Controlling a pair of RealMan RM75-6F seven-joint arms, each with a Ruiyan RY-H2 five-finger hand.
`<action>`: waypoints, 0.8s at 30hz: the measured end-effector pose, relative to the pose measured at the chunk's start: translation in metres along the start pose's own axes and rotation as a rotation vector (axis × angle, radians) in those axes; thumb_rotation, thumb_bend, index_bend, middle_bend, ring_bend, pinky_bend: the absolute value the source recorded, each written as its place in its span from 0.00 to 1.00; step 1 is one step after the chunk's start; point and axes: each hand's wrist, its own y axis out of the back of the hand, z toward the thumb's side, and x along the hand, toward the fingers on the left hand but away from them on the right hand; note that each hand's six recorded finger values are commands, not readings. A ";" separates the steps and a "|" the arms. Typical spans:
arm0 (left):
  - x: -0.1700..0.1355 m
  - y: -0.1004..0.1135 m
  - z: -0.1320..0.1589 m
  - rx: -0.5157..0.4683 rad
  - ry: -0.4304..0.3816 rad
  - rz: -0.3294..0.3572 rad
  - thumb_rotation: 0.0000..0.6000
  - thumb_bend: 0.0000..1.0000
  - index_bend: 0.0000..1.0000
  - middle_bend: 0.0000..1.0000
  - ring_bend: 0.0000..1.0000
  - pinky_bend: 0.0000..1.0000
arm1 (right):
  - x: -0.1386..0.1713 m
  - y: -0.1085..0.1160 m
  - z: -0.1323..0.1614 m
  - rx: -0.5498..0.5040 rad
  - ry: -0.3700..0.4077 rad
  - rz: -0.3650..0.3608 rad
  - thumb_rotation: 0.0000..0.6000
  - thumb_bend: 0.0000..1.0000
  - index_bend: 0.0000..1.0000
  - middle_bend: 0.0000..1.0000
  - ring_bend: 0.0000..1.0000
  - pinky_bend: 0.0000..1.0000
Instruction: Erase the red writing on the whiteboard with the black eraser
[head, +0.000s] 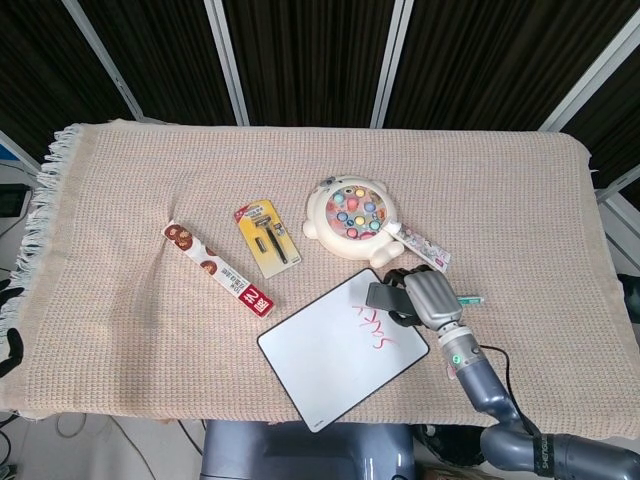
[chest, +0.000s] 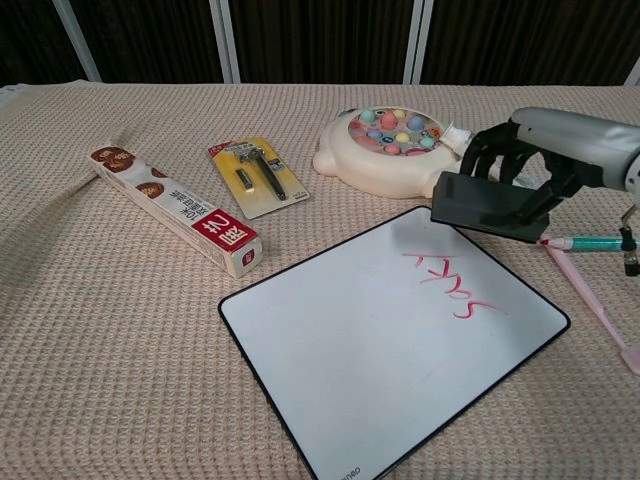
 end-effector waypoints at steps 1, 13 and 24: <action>0.000 0.000 0.000 -0.001 0.000 0.000 1.00 0.63 0.19 0.08 0.02 0.06 | -0.004 -0.001 0.005 0.007 0.014 0.004 1.00 0.45 0.49 0.50 0.48 0.31; 0.000 0.000 0.000 -0.006 0.000 0.000 1.00 0.63 0.19 0.08 0.02 0.06 | -0.033 -0.020 0.024 0.099 0.063 0.028 1.00 0.45 0.49 0.50 0.48 0.31; 0.000 -0.001 0.001 -0.002 -0.003 -0.005 1.00 0.63 0.19 0.08 0.02 0.06 | -0.032 -0.040 0.027 0.132 0.111 0.084 1.00 0.45 0.49 0.50 0.47 0.31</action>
